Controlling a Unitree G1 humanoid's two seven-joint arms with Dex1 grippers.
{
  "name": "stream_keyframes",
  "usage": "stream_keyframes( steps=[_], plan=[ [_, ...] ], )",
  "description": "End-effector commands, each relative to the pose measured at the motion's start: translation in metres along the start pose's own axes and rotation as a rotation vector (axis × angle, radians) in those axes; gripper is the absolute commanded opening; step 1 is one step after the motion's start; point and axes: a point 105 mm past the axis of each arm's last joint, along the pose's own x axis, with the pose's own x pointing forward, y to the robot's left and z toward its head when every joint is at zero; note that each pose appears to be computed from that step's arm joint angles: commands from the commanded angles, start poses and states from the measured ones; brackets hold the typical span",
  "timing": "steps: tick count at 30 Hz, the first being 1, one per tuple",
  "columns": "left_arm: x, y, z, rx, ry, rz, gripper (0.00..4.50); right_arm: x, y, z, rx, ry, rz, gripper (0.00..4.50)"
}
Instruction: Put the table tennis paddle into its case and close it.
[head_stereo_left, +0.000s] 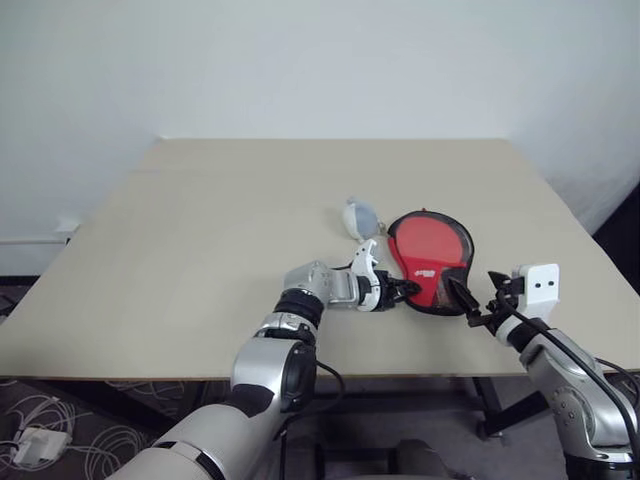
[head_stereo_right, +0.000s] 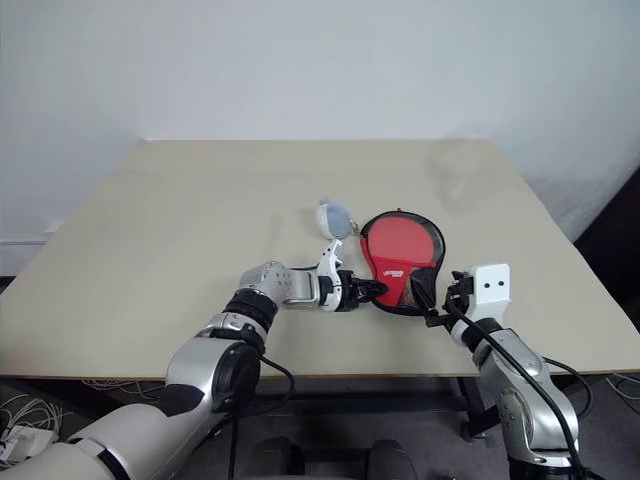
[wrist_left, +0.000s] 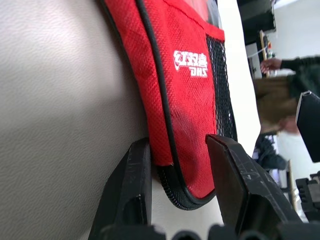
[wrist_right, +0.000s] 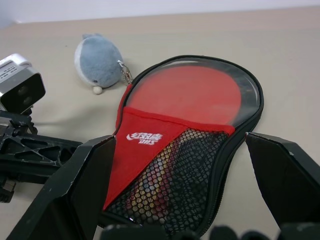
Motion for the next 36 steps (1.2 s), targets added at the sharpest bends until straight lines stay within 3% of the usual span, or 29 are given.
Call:
stream_keyframes(
  steps=[1,4,7,10,11,17,24,28,32,36],
  plan=[
    [0.011,-0.023,0.002,0.004,-0.007,-0.051,1.74,-0.004,-0.011,0.020,-0.003,-0.078,-0.058,4.46],
    [0.014,-0.025,-0.001,-0.013,-0.002,-0.068,1.74,-0.006,-0.019,0.020,0.014,-0.089,-0.105,4.46],
    [0.017,-0.027,-0.003,-0.001,-0.007,-0.072,1.12,-0.008,-0.027,0.019,0.016,-0.086,-0.149,4.50],
    [0.020,-0.025,-0.006,0.011,-0.001,-0.059,0.12,-0.010,-0.036,0.020,0.030,-0.098,-0.195,4.50],
    [0.020,-0.024,-0.007,0.010,0.001,-0.050,0.02,-0.011,-0.038,0.020,0.035,-0.101,-0.207,4.50],
    [0.014,-0.028,-0.008,0.016,0.041,-0.098,0.02,-0.014,-0.049,0.020,0.044,-0.109,-0.272,4.50],
    [-0.024,-0.037,-0.015,0.075,0.204,-0.216,0.02,-0.017,-0.053,0.017,0.043,-0.105,-0.301,4.50],
    [-0.045,-0.060,-0.051,0.108,0.385,-0.369,0.02,-0.017,-0.053,0.015,0.047,-0.100,-0.308,4.50],
    [-0.055,-0.061,-0.099,0.100,0.620,-0.398,0.02,-0.018,-0.054,0.014,0.052,-0.093,-0.313,4.50],
    [-0.065,-0.052,-0.107,0.144,0.664,-0.360,0.02,-0.021,-0.056,0.013,0.049,-0.085,-0.324,4.50]
  ],
)
